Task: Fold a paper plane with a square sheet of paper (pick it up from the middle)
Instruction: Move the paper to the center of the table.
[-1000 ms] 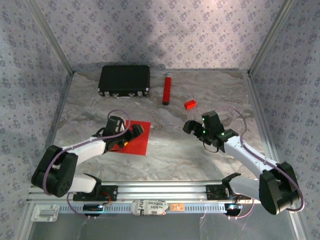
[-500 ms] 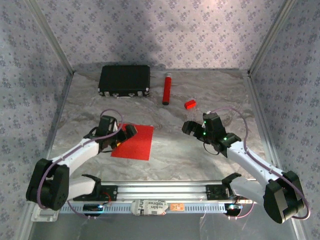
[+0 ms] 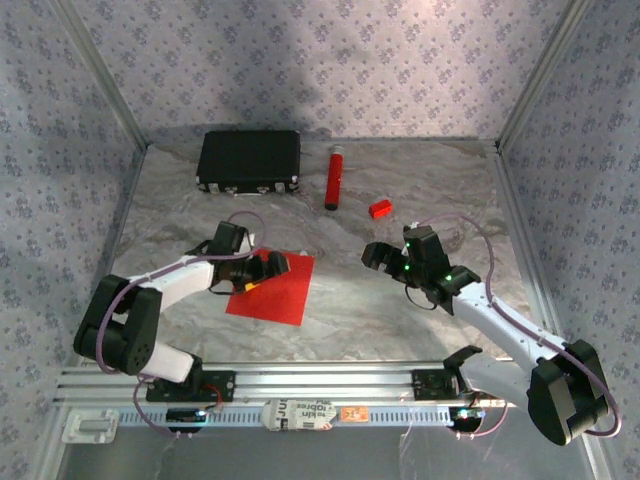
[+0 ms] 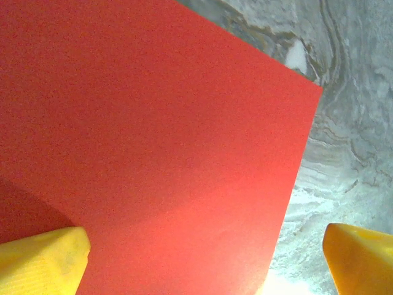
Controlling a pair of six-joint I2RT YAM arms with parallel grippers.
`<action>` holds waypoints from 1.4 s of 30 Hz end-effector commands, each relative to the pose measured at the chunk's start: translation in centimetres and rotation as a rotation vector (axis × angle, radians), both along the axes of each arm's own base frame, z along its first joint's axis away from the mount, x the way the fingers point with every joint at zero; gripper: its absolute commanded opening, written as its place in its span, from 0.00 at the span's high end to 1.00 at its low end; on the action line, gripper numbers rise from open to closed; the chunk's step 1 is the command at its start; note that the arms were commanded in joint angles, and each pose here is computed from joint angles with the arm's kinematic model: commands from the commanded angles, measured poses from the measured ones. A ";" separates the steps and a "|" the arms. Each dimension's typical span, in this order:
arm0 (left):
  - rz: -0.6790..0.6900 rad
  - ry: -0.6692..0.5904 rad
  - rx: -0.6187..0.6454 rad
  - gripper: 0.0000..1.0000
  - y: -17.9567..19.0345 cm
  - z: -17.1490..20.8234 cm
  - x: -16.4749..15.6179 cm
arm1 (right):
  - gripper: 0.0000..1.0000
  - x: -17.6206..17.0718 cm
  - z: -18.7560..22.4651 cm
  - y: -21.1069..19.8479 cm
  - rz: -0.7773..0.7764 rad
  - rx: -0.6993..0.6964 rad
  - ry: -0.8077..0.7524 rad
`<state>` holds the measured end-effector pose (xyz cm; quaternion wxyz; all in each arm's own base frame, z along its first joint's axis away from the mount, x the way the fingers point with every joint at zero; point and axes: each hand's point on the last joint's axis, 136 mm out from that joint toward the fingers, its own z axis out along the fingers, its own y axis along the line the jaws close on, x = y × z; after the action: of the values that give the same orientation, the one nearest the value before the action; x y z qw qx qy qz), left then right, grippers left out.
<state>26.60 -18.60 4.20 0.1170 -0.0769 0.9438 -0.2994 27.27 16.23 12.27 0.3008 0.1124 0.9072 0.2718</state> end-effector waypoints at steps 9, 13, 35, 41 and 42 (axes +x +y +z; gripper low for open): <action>0.125 0.077 0.016 0.01 -3.3 -2.9 -1.4 | 0.01 0.0 -0.1 -1.5 -0.075 -0.046 0.005; 0.171 0.072 0.039 0.01 -4.3 -2.8 -1.1 | 0.01 -0.3 0.4 -2.0 -0.072 -0.004 -0.053; 0.000 -0.214 0.309 0.00 0.7 5.2 1.6 | 0.02 -1.3 0.7 0.4 0.117 -0.007 0.025; -0.017 -0.059 0.329 0.01 -0.1 3.6 0.6 | 0.01 -0.9 -0.2 1.7 0.137 -0.094 0.080; -0.027 -0.042 0.329 0.01 -0.5 3.3 0.4 | 0.01 -0.8 -0.5 1.9 0.137 -0.104 0.092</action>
<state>28.50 -17.96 8.27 0.1938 -0.0568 0.9690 -0.1424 26.50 18.31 12.11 0.2541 0.0513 0.9279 0.2679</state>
